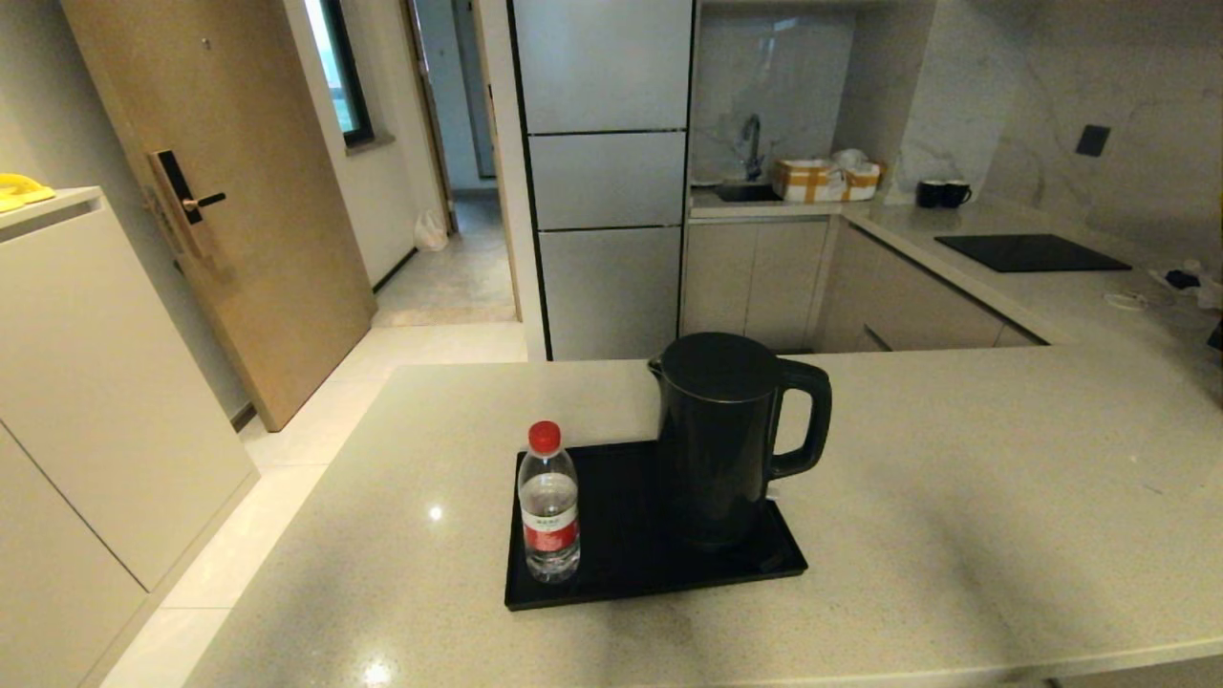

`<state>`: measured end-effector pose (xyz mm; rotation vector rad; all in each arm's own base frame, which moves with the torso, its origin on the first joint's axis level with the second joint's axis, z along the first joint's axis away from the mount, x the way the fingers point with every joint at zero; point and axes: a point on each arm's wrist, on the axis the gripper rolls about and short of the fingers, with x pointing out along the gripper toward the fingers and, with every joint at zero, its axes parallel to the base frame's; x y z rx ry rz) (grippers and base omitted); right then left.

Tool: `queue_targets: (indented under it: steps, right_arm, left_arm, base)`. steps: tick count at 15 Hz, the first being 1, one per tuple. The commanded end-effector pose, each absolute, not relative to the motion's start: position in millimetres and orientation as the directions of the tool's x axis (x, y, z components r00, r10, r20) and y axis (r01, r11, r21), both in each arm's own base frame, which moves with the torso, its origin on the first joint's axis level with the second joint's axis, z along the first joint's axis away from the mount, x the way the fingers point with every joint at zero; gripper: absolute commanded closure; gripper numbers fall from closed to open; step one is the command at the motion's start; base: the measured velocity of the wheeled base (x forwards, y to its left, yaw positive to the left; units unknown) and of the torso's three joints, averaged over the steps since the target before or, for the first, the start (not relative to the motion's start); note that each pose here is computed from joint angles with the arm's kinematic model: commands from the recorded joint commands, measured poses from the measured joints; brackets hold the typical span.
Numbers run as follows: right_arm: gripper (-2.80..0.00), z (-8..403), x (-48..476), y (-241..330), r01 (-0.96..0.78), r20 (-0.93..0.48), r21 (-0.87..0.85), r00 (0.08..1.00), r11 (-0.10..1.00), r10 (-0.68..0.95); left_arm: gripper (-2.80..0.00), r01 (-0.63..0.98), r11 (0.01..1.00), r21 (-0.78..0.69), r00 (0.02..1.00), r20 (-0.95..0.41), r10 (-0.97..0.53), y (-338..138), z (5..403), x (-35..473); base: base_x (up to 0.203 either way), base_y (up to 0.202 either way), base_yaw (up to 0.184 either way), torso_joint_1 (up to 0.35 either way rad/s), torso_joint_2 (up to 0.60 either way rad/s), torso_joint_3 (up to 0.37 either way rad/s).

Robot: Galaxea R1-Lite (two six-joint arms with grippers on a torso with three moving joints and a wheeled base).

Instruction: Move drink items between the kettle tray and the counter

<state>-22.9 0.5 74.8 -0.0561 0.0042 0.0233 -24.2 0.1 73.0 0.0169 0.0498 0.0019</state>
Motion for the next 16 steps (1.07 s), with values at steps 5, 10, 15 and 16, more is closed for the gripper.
queue_targets:
  steps: [5,10,15,16]
  right_arm:
    - [0.00,74.4,-22.7,0.5,-0.025,-0.008,-0.058,1.000,0.998,0.024]
    - [0.00,74.0,-22.7,0.5,-0.025,-0.012,-0.067,1.000,0.997,0.025]
    - [0.00,74.3,-22.7,0.2,-0.011,-0.009,-0.034,1.000,0.999,0.011]
    - [0.00,74.3,-22.7,0.2,-0.011,-0.009,-0.034,1.000,0.999,0.011]
  left_arm:
    - [0.00,-0.001,1.000,0.017,0.999,-0.051,0.001,0.0,72.2,-23.7]
    - [0.00,0.001,1.000,0.015,0.999,-0.044,0.000,0.0,72.5,-23.6]
    - [0.00,0.001,1.000,0.015,0.999,-0.046,0.000,0.0,72.6,-23.5]
    - [0.00,0.001,1.000,0.015,0.999,-0.046,0.000,0.0,72.6,-23.5]
  base:
    - [0.000,0.000,0.000,0.000,0.00,0.000]
    - [0.000,0.000,0.000,0.000,0.00,0.000]
    - [0.000,0.000,0.000,0.000,0.00,0.000]
    - [0.000,0.000,0.000,0.000,0.00,0.000]
